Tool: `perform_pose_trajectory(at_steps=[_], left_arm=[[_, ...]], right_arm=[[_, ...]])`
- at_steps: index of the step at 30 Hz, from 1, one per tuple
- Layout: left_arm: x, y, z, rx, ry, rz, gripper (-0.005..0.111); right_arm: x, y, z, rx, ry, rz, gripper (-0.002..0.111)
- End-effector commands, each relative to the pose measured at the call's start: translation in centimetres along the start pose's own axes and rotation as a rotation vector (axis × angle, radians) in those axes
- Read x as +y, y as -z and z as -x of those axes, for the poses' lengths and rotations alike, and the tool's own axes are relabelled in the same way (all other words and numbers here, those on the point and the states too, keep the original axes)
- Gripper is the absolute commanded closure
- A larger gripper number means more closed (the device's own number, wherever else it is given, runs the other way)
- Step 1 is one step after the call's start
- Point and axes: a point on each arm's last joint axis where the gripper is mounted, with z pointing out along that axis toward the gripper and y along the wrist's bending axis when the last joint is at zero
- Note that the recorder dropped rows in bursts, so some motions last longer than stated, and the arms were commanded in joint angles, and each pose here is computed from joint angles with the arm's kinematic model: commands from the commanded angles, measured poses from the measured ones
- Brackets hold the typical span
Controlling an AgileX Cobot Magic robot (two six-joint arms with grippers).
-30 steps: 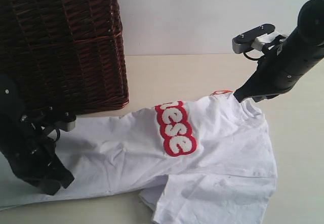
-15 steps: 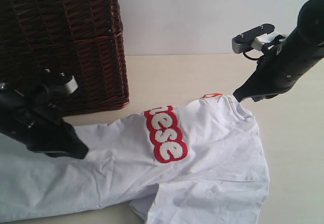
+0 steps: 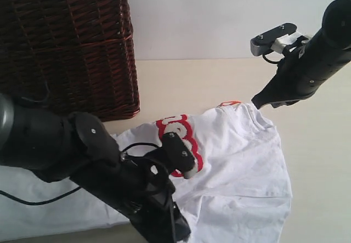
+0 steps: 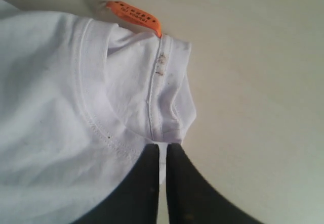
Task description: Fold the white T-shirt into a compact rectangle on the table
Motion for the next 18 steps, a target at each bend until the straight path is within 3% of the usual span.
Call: perform_pose_trajectory(at_steps=[1, 4, 8, 12, 15, 18], left_arm=[[-1.4, -0.9, 1.7, -0.025, -0.061, -0.005, 0.064], [-2.9, -1.0, 2.5, -0.020, -0.202, -0.019, 0.055], [-5.8, -0.3, 3.6, -0.022, -0.446, 0.001, 0.055], [-7.7, 0.1, 4.1, -0.036, -0.613, 0.048, 0.055], [-8.5, 0.2, 4.2, -0.044, -0.682, 0.070, 0.055], [-7.9, 0.9, 4.8, -0.084, -0.583, 0.118, 0.055]], right_arm=[[-0.1, 0.0, 0.0, -0.009, 0.003, -0.001, 0.100], [-0.1, 0.0, 0.0, -0.010, 0.004, -0.002, 0.100], [-0.1, 0.0, 0.0, -0.010, 0.004, -0.002, 0.100], [-0.1, 0.0, 0.0, -0.010, 0.004, -0.002, 0.100], [-0.1, 0.0, 0.0, -0.008, 0.004, -0.001, 0.100], [0.0, 0.0, -0.1, -0.002, 0.004, 0.001, 0.100]])
